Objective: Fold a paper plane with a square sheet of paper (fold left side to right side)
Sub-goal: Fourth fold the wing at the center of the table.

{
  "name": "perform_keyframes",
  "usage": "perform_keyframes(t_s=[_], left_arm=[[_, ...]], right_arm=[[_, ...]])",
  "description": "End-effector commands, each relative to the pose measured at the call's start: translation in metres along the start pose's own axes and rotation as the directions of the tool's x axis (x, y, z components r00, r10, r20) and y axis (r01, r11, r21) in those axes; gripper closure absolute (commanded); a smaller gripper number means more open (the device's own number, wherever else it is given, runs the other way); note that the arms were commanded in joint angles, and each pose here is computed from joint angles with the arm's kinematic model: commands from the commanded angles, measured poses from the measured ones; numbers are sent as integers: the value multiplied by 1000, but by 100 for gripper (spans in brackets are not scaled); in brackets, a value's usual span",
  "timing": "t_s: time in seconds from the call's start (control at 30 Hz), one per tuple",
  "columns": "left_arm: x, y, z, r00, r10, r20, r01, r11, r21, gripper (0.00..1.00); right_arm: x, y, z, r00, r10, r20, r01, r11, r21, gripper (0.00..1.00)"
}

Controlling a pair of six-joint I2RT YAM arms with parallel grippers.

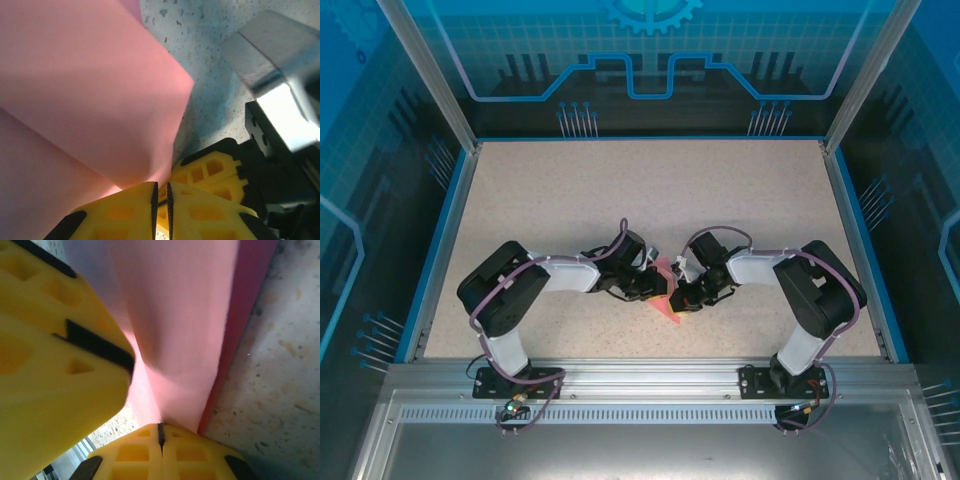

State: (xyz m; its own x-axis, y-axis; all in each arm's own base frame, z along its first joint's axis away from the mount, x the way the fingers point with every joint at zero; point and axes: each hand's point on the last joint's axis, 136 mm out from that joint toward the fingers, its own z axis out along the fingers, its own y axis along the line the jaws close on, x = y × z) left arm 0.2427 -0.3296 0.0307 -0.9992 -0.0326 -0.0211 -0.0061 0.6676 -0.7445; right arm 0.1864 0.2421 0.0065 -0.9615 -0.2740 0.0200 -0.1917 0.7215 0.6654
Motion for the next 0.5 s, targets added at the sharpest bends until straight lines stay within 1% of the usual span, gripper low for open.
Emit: perform_keyframes(t_s=[0.0,0.3,0.47], left_arm=[[5,3,8,1000,-6,-30,6,1000,5,85],[-3,32,17,1000,-28,-13,27,995,-101,88],[-17,45,11,999,-46,12,47,990,-132,89]], right_arm=[[33,-52,10,990,110,-88,-89,973,211,100],[39,-57,8,987,121,-105,-92,964,250,100],[42,-59,9,985,127,-114,-92,959,270,100]])
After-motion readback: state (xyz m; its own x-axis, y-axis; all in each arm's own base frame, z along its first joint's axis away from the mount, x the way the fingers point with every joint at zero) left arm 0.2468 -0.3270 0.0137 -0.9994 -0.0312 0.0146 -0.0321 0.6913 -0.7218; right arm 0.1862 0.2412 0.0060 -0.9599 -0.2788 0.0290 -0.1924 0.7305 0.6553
